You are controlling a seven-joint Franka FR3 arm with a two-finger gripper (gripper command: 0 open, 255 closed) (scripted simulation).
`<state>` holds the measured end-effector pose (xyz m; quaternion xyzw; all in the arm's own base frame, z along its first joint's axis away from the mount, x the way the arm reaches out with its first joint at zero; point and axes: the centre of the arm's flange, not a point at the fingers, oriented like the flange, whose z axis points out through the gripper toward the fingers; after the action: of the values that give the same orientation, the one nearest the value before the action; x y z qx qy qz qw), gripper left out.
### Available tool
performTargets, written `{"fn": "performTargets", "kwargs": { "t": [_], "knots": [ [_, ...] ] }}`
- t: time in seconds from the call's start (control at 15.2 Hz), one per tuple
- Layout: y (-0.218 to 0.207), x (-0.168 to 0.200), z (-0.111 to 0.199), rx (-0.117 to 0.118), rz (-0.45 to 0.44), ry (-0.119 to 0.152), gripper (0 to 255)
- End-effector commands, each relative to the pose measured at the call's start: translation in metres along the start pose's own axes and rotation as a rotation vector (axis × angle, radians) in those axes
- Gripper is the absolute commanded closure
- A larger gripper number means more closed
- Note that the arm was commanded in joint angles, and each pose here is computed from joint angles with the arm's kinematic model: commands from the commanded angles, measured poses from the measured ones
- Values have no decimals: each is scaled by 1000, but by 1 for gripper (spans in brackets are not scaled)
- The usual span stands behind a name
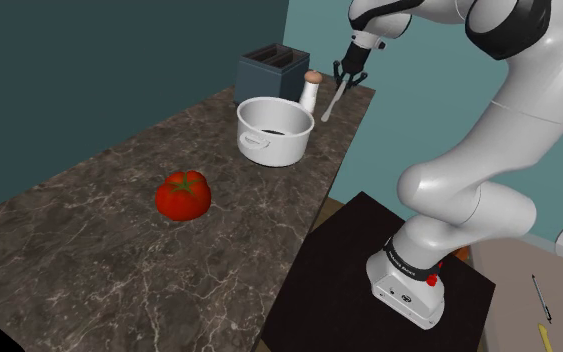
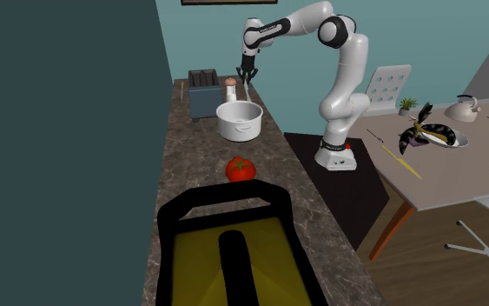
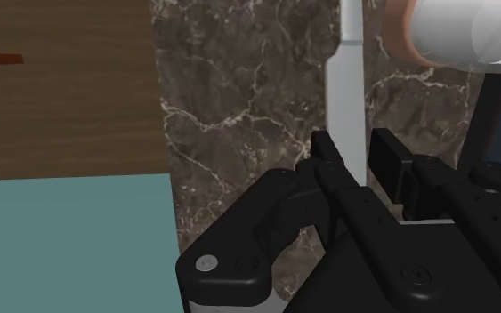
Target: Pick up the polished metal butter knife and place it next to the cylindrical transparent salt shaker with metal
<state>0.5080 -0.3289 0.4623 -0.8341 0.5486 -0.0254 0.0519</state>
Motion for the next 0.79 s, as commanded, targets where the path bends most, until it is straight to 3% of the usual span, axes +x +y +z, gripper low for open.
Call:
{"fn": "performTargets", "kwargs": {
  "t": [0.0, 0.73],
  "knots": [
    [0, -1, 12, 0, 0, 0, 255],
    [6, 0, 69, 0, 0, 0, 255]
  ]
}}
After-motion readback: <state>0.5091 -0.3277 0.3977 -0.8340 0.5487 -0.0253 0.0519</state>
